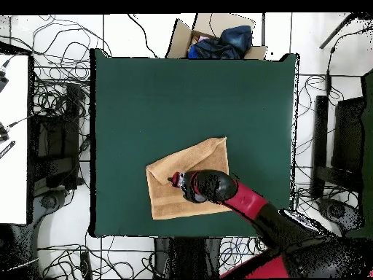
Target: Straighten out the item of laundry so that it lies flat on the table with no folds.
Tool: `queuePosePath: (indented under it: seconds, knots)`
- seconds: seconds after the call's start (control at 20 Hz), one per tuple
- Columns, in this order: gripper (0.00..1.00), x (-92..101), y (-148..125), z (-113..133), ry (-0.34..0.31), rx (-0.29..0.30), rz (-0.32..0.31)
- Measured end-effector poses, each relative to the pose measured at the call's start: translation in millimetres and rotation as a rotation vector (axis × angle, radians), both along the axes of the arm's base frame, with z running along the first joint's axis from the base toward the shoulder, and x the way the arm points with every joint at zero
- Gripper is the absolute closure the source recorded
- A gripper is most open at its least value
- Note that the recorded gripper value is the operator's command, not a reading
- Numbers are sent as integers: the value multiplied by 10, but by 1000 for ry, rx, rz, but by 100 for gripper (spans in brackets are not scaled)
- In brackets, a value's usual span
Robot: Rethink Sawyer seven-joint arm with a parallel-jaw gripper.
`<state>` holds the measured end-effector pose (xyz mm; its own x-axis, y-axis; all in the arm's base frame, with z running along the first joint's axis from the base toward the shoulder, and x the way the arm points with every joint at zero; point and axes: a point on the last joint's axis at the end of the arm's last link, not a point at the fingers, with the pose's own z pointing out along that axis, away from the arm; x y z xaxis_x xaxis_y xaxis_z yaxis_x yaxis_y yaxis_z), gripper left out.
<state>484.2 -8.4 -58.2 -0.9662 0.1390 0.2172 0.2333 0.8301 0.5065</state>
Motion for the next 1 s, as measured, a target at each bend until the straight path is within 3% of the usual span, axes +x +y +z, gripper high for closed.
queuePosePath:
  seconds: [0.65,1.0]
  knots:
    - [0,30,-224,-74,-19,232,-214]
    - [0,139,-67,-23,-46,339,-257]
